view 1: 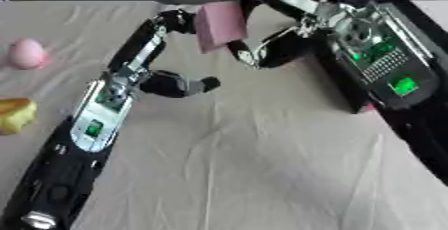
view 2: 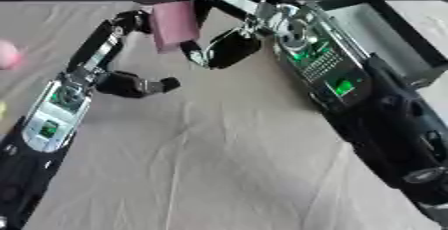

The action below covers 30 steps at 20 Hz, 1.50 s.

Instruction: Pick up the objects with one hand, pass them to the other hand, and then place them into the box on the other side of the table.

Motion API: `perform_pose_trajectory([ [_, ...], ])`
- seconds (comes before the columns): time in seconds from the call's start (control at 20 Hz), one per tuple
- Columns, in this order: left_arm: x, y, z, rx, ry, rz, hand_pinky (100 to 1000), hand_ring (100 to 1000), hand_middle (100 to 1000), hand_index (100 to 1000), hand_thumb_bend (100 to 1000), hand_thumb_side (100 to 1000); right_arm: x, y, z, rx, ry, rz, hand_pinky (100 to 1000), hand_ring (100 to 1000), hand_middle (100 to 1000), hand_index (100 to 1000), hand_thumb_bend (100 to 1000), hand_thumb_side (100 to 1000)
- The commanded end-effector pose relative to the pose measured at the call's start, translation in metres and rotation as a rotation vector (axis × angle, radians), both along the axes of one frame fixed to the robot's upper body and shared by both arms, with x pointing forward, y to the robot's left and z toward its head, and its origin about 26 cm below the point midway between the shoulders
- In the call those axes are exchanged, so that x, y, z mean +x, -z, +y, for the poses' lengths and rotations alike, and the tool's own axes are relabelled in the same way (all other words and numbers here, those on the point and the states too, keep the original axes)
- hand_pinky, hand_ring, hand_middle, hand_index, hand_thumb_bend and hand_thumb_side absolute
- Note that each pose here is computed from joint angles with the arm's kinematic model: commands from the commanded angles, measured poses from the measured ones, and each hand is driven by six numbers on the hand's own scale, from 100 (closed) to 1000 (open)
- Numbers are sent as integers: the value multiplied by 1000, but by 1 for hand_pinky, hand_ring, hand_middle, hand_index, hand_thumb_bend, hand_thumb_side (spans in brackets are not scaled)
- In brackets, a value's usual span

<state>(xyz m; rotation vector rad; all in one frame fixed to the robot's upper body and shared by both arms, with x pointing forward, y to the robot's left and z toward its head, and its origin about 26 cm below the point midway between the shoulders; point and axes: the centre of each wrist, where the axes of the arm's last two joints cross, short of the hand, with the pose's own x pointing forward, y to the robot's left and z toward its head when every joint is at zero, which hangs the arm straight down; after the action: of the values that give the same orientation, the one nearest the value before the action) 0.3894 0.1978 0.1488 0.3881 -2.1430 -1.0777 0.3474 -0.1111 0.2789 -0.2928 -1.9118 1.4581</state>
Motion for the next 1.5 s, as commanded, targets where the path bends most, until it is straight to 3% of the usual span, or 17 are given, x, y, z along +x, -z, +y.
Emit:
perform_pose_trajectory([
  [0.05,0,-10,15,3,-41,-34,767,704,675,816,599,316,-6,-20,-22,45,49,-45,907,722,515,666,100,100],
  [0.6,-5,-10,34,-16,-100,-38,764,699,669,804,563,313,-9,-25,-110,183,330,-38,919,735,537,691,100,100],
  [0.9,-6,-11,35,-25,-108,-39,762,696,664,798,544,318,-2,-15,-157,212,511,-31,920,738,544,699,100,110],
  [1.5,-7,-13,36,-42,-115,-49,761,694,662,791,530,317,22,23,-208,129,745,12,911,747,563,717,100,100],
])
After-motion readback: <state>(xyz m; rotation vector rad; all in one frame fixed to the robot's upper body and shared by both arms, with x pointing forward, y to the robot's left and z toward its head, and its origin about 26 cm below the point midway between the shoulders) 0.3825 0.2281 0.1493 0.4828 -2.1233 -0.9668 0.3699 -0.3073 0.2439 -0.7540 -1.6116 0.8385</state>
